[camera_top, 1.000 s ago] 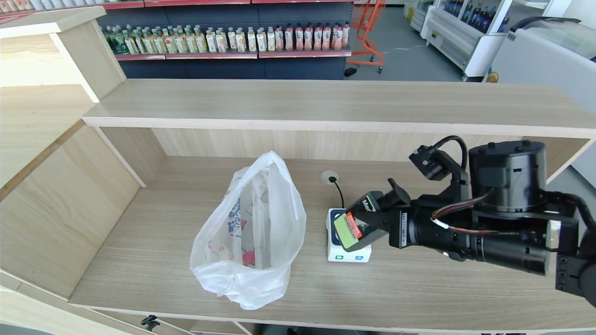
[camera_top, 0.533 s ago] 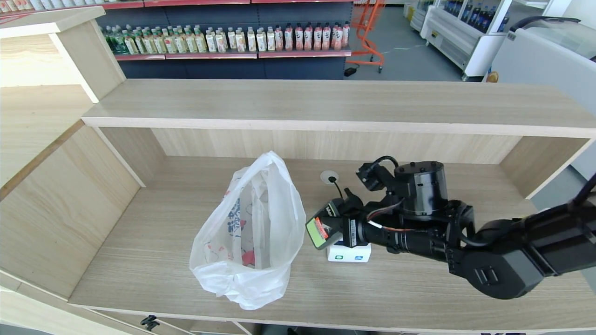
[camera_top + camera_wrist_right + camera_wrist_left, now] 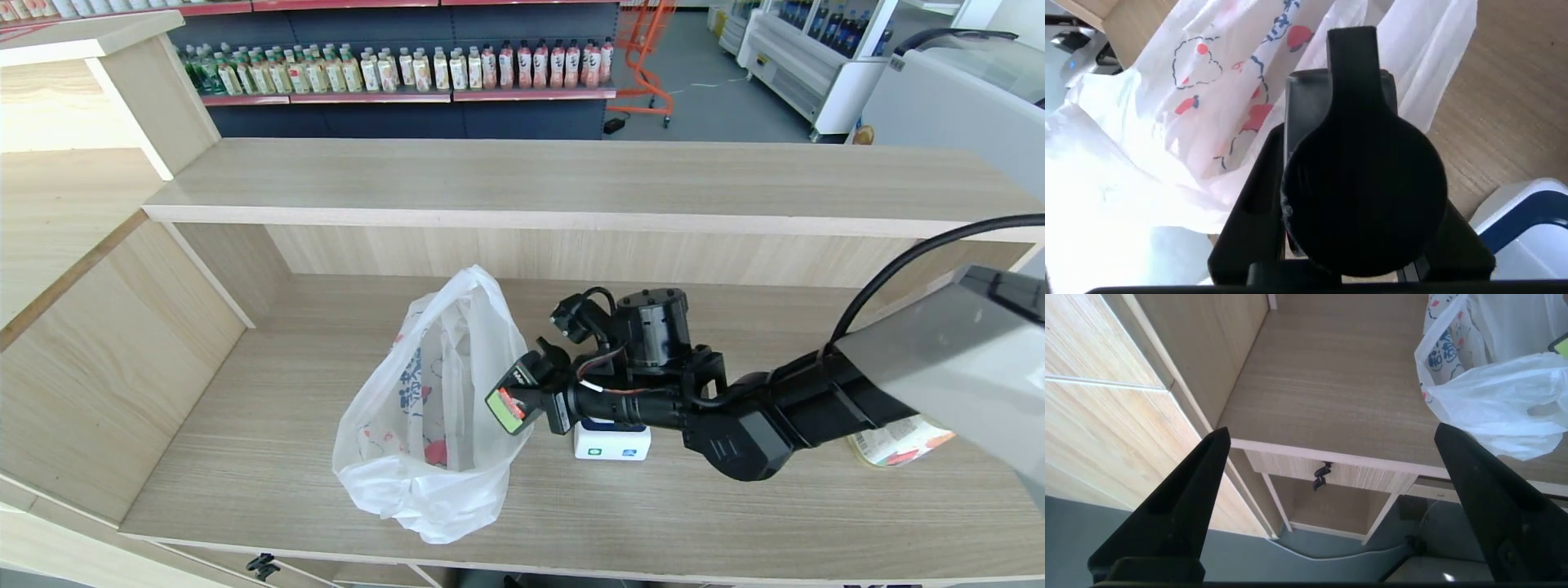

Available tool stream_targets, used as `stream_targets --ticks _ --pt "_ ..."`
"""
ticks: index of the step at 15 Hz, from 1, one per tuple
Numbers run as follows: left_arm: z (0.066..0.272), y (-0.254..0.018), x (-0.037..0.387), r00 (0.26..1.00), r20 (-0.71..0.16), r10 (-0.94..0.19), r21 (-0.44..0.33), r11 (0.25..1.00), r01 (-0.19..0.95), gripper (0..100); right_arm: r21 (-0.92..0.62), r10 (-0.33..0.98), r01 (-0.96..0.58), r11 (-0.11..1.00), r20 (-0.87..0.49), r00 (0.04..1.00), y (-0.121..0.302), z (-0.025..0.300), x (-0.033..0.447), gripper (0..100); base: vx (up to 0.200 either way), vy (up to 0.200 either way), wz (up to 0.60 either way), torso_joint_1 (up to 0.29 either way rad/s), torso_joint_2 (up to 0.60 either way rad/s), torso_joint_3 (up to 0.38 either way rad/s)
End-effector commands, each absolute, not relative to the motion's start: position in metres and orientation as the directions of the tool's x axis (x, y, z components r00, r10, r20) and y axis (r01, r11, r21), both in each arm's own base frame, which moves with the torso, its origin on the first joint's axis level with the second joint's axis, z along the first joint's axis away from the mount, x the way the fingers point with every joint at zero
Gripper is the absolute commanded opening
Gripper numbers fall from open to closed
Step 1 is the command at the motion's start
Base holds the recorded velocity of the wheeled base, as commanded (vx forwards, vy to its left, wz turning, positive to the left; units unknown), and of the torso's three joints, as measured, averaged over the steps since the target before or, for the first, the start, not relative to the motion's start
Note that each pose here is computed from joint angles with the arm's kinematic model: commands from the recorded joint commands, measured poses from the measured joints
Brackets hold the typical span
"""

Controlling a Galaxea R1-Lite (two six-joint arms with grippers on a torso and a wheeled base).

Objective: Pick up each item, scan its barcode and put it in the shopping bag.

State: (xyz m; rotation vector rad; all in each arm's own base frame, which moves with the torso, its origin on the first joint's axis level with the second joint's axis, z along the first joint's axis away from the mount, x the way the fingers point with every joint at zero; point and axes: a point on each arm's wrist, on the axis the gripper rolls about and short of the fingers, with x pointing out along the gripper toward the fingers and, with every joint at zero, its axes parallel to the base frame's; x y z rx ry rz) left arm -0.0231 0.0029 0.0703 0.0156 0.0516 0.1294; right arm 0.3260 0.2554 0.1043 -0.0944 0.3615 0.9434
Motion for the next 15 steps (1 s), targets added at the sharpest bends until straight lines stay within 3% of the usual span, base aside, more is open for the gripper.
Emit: stream_targets --ticks 1,7,8,12,15 --pt "0.070 0.003 -0.023 0.990 -0.052 0.130 0.019 0.991 -0.129 100 0.035 0.785 -0.838 0.545 -0.372 0.495 0.263 0.083 0.335 0 0.000 0.000 0.00 0.000 0.00 0.000" --pt "0.070 0.003 -0.023 0.990 -0.052 0.130 0.019 0.991 -0.129 100 -0.072 0.815 -0.882 0.466 -0.354 0.459 0.286 0.075 0.341 0 0.000 0.000 0.00 0.000 0.00 0.000" --pt "0.070 0.003 -0.023 0.990 -0.050 0.130 0.019 0.991 -0.129 100 -0.078 0.823 -0.889 0.452 -0.349 0.449 0.291 0.074 0.340 100 0.000 0.000 0.00 0.000 0.00 0.000" --pt "0.070 0.003 -0.023 0.990 -0.050 0.130 0.019 0.991 -0.129 100 -0.040 0.837 -0.886 0.463 -0.309 0.451 0.299 0.085 0.343 100 0.000 0.000 0.00 0.000 0.00 0.000" --pt "0.070 0.003 -0.023 0.990 -0.050 0.130 0.019 0.991 -0.129 100 0.123 0.845 -0.852 0.509 -0.259 0.468 0.299 0.106 0.343 100 0.000 0.000 0.00 0.000 0.00 0.000"
